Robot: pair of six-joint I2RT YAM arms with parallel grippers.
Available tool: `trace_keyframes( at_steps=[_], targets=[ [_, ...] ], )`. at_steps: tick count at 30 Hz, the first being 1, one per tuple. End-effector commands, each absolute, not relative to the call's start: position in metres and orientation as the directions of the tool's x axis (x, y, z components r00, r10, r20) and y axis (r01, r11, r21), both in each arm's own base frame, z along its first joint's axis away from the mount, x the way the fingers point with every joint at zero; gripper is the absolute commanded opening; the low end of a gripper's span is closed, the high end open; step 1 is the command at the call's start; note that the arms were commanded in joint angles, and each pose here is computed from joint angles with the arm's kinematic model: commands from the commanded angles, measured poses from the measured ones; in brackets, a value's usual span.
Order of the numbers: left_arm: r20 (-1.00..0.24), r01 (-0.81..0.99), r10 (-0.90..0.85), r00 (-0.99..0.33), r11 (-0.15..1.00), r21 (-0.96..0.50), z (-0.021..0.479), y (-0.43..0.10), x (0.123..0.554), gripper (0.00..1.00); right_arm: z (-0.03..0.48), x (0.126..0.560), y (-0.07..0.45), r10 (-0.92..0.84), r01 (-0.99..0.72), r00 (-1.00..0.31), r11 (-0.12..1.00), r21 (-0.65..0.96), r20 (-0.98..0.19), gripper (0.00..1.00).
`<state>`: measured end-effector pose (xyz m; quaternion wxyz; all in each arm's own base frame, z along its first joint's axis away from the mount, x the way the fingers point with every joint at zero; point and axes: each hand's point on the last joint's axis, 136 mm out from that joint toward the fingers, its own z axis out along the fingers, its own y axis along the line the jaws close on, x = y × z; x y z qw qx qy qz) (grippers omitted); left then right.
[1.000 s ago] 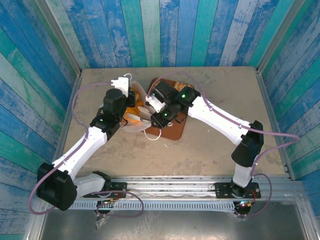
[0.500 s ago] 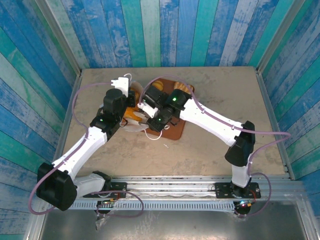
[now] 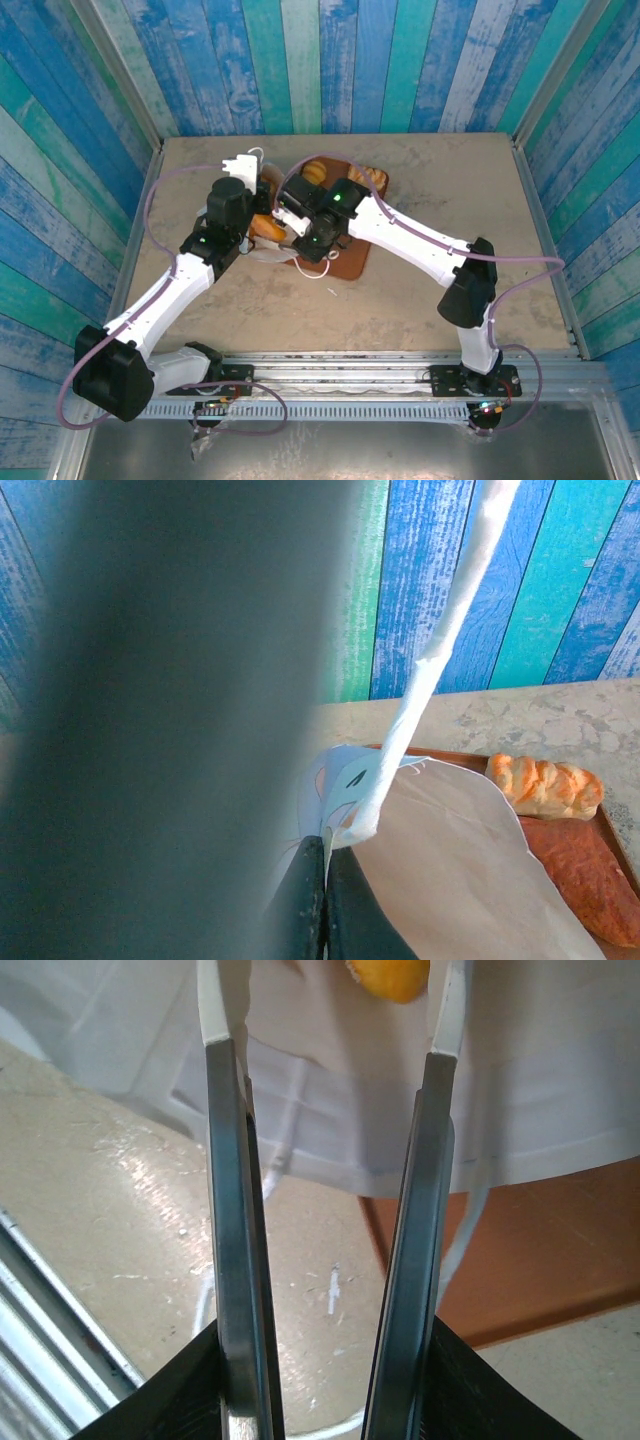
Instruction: Take the fake bread out of the paper bag
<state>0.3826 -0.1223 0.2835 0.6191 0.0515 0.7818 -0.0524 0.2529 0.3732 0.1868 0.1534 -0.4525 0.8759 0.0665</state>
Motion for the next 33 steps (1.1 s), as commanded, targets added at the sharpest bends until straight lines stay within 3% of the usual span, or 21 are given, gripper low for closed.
trace_keyframes(
  at_steps=[1, 8, 16, 26, 33],
  targets=[
    [-0.987, 0.152, -0.013, -0.157, 0.988, -0.037, 0.312, -0.126, 0.387, 0.01, 0.19, 0.264, 0.371, -0.773, -0.798, -0.54, 0.596, -0.089, -0.333, 0.45],
    [-0.987, 0.146, -0.011, -0.159, 0.989, -0.034, 0.311, -0.124, 0.386, 0.01, 0.189, 0.273, 0.371, -0.765, -0.78, -0.548, 0.613, -0.124, -0.337, 0.41],
    [-0.987, 0.131, -0.011, -0.159, 0.991, -0.032, 0.31, -0.122, 0.386, 0.01, 0.204, 0.274, 0.374, -0.75, -0.784, -0.542, 0.613, -0.093, -0.379, 0.29],
    [-0.987, 0.05, 0.036, -0.157, 0.998, 0.029, 0.31, -0.107, 0.39, 0.0, 0.258, 0.255, 0.365, -0.698, -0.847, -0.512, 0.508, 0.157, -0.501, 0.23],
    [-0.988, 0.02, 0.044, -0.15, 0.999, 0.041, 0.315, -0.096, 0.398, 0.01, 0.271, 0.257, 0.334, -0.65, -0.822, -0.558, 0.516, 0.239, -0.516, 0.22]
  ],
)
